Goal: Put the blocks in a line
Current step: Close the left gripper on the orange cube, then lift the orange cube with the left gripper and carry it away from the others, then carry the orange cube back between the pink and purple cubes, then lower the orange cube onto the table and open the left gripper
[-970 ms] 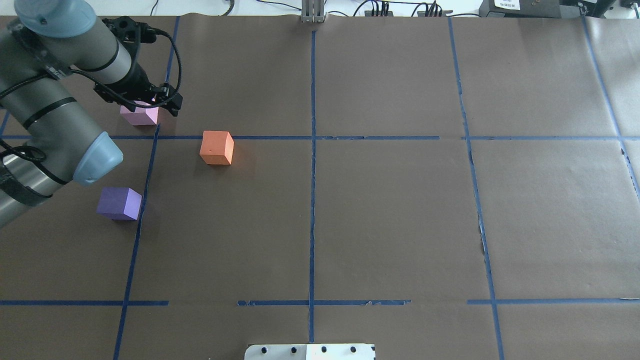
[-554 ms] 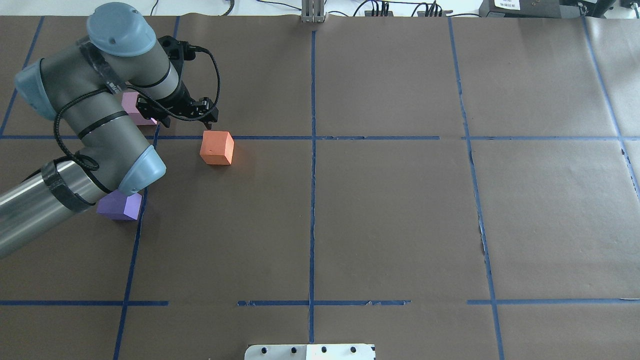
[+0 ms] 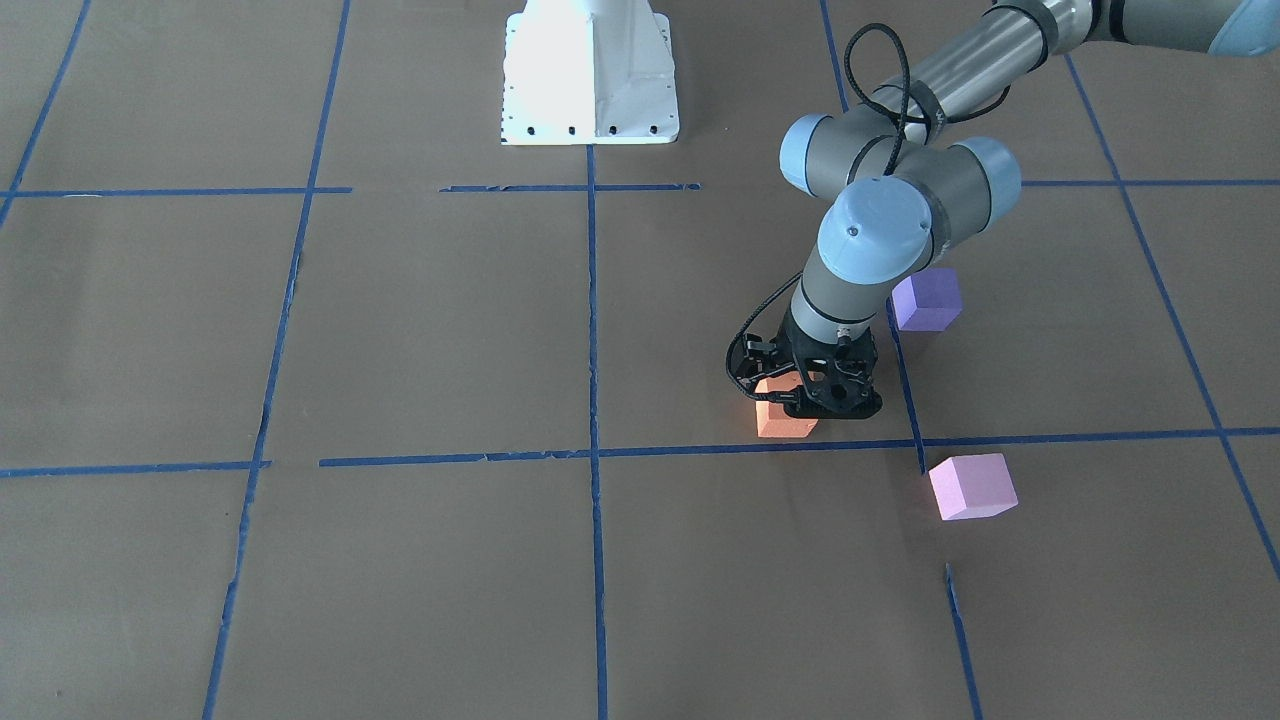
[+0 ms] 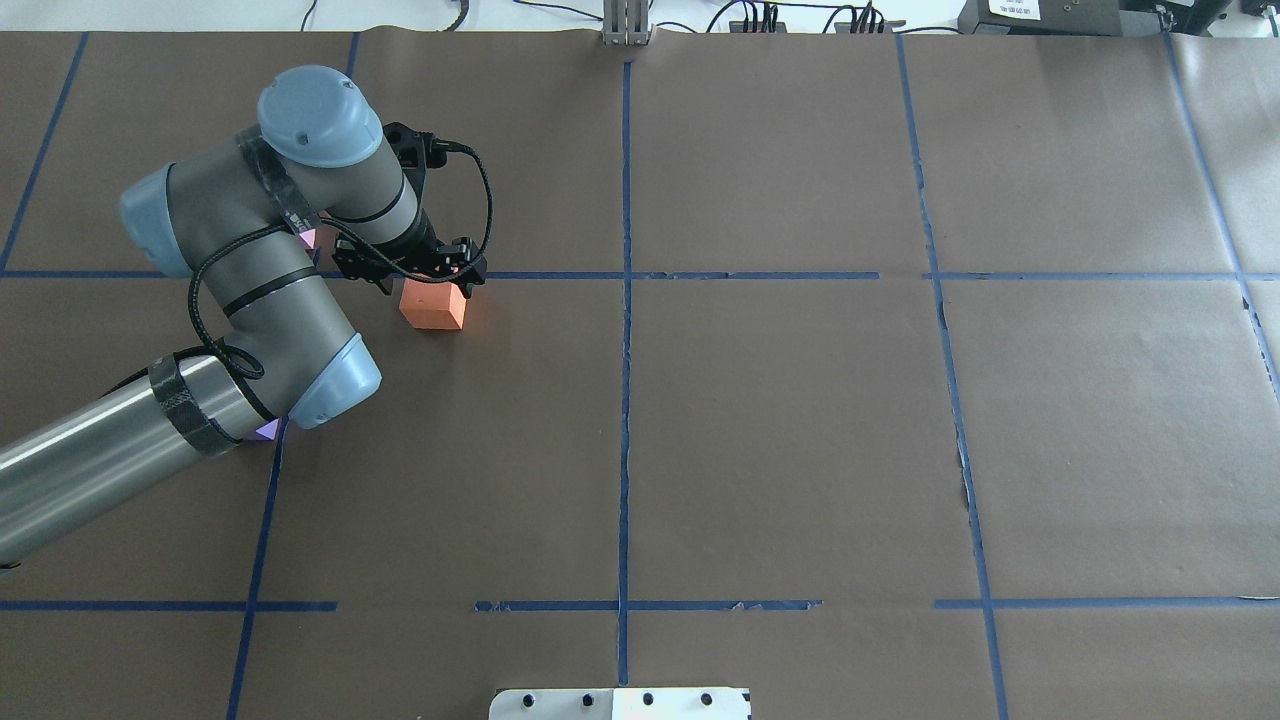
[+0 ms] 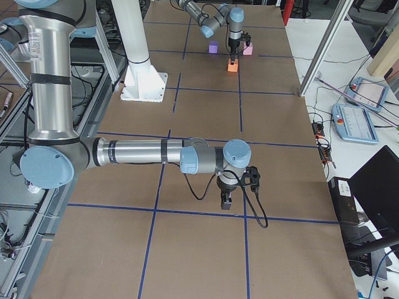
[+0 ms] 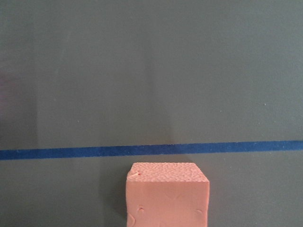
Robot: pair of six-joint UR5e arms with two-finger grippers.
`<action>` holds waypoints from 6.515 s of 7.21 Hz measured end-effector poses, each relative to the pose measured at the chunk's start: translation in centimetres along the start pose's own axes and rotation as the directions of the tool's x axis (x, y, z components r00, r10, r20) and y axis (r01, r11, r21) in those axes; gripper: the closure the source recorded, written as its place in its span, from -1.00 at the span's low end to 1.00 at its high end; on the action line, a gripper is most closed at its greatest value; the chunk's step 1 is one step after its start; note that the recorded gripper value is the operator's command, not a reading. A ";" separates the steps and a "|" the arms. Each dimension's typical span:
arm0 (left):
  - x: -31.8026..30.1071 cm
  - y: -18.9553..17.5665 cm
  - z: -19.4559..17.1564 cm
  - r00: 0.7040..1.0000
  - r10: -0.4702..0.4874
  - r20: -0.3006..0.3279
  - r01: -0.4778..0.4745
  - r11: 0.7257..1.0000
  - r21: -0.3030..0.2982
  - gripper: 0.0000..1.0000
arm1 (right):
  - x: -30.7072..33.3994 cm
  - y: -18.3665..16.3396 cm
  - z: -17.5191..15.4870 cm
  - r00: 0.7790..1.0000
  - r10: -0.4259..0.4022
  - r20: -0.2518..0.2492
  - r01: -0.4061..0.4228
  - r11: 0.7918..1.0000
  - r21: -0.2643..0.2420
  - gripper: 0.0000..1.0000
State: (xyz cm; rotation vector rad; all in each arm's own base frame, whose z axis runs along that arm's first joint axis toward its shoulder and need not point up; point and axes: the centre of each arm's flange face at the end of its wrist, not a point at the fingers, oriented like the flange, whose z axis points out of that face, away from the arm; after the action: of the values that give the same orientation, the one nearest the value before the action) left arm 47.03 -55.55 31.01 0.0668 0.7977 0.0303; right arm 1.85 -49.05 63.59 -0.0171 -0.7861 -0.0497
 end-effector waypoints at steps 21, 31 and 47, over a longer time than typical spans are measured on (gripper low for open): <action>-23.4 -0.4 -13.6 0.999 0.028 0.033 -0.031 0.993 0.112 0.58 | 0.0 0.0 0.0 1.000 0.000 0.000 0.000 1.000 0.000 -1.00; -27.6 0.6 -7.3 0.998 -0.066 -0.019 0.066 0.998 0.024 0.50 | 0.0 0.0 0.0 1.000 -0.001 0.000 0.001 1.000 0.001 -1.00; -21.2 1.4 2.5 0.999 -0.037 -0.023 0.035 0.996 -0.084 -0.42 | 0.0 0.0 0.0 1.000 -0.001 0.000 0.001 1.000 0.001 -1.00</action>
State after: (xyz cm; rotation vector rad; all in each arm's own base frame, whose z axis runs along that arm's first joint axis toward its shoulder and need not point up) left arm 34.03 -55.43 48.02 -0.0269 0.8215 0.0299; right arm 1.85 -49.05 63.58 -0.0161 -0.7862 -0.0501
